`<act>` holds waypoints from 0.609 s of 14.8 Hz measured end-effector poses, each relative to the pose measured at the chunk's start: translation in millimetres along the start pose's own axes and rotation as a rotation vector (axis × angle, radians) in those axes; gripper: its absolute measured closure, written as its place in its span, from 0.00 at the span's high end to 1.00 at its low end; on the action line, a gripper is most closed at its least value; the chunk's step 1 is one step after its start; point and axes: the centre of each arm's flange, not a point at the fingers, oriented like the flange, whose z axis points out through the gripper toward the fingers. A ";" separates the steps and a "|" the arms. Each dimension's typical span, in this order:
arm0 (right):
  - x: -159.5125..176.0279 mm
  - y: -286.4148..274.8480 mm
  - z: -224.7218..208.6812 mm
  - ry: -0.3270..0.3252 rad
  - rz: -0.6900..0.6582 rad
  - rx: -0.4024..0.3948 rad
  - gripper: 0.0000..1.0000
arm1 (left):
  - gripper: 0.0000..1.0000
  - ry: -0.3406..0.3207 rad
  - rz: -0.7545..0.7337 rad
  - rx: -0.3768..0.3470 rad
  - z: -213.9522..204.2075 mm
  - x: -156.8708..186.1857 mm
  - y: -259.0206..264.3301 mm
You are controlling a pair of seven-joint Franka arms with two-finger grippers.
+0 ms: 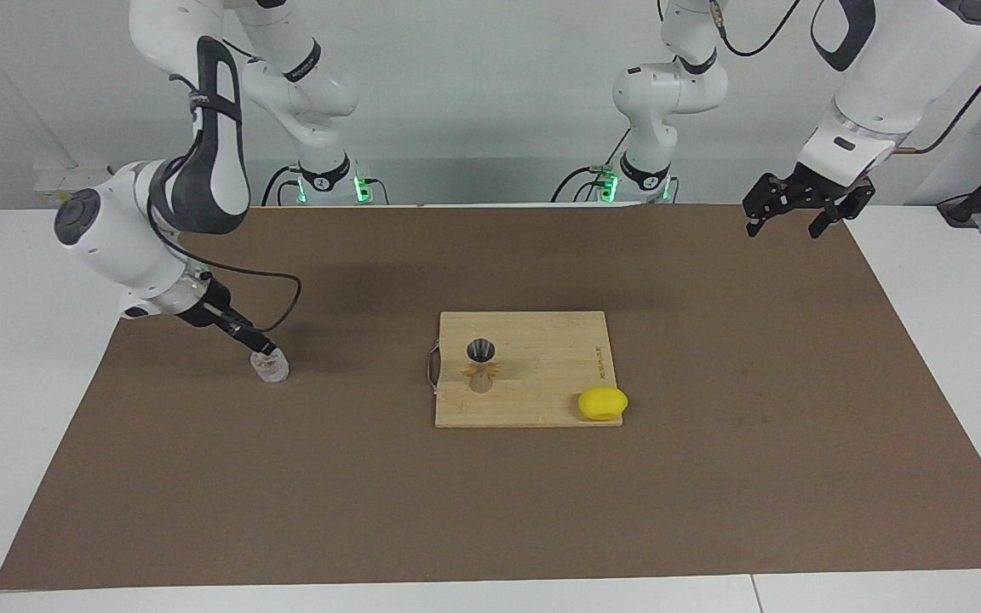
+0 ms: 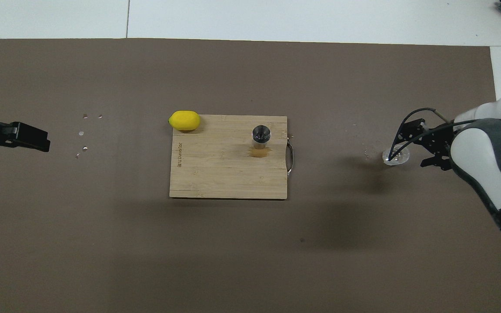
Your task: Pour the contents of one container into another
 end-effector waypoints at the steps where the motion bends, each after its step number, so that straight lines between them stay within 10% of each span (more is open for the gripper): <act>1: -10.3 -16.5 -5.2 0.026 -0.056 -0.030 1.00 | 1.00 0.000 0.000 0.000 0.0 0.0 0.0; 9: -103.3 -104.5 -118.5 0.184 -0.336 -0.197 1.00 | 1.00 0.000 0.000 0.000 0.0 0.0 0.0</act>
